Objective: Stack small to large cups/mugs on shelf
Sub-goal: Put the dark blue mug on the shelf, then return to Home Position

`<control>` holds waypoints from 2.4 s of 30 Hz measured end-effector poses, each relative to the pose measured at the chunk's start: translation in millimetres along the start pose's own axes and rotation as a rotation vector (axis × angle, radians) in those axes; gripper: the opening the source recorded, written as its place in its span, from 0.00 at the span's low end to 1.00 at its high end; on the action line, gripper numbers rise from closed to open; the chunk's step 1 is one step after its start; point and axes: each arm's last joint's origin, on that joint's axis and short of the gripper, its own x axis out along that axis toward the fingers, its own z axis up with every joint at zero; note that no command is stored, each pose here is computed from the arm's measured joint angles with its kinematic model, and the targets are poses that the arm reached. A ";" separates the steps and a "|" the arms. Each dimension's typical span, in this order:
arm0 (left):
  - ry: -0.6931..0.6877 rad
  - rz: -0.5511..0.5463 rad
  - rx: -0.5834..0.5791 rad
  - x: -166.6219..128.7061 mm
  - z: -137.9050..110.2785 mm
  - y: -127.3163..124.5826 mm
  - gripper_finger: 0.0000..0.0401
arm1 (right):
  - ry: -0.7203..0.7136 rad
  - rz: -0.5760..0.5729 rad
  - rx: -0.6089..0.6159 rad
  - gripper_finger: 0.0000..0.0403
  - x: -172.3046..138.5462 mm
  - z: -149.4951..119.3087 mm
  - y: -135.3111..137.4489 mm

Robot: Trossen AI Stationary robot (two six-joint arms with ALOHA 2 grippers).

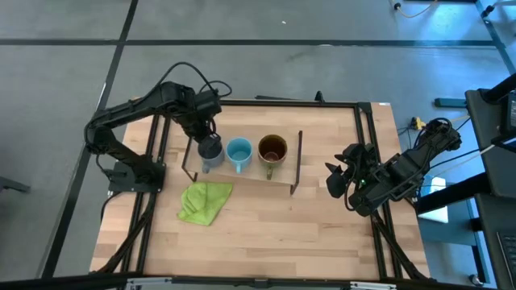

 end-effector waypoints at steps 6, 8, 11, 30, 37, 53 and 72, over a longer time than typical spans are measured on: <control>-0.072 -0.041 0.006 -20.5 1.7 -1.3 0.14 | 0.000 -0.004 -0.005 0.50 0.0 -0.1 -0.5; -0.100 -0.059 0.007 -28.5 1.9 -1.7 0.14 | 0.000 -0.004 -0.005 0.50 0.0 -0.1 -0.5; -0.147 -0.085 0.066 -42.0 1.2 -2.9 0.14 | 0.000 -0.004 -0.005 0.50 0.0 0.0 -0.5; -0.984 -0.738 0.785 -174.6 -114.7 -55.9 0.09 | -0.605 0.936 -0.196 0.50 -85.1 87.9 11.9; -1.007 -0.875 0.826 -175.2 -152.6 -42.4 0.07 | -0.588 0.959 -0.109 0.50 -103.9 98.6 -58.2; -1.073 -1.102 1.086 -83.2 -194.4 -64.8 0.05 | -0.430 0.957 -0.183 0.50 -79.9 68.3 -61.2; -1.341 -1.492 0.773 78.4 -218.4 21.8 0.08 | -0.573 1.210 -0.040 0.50 3.0 -36.2 -102.8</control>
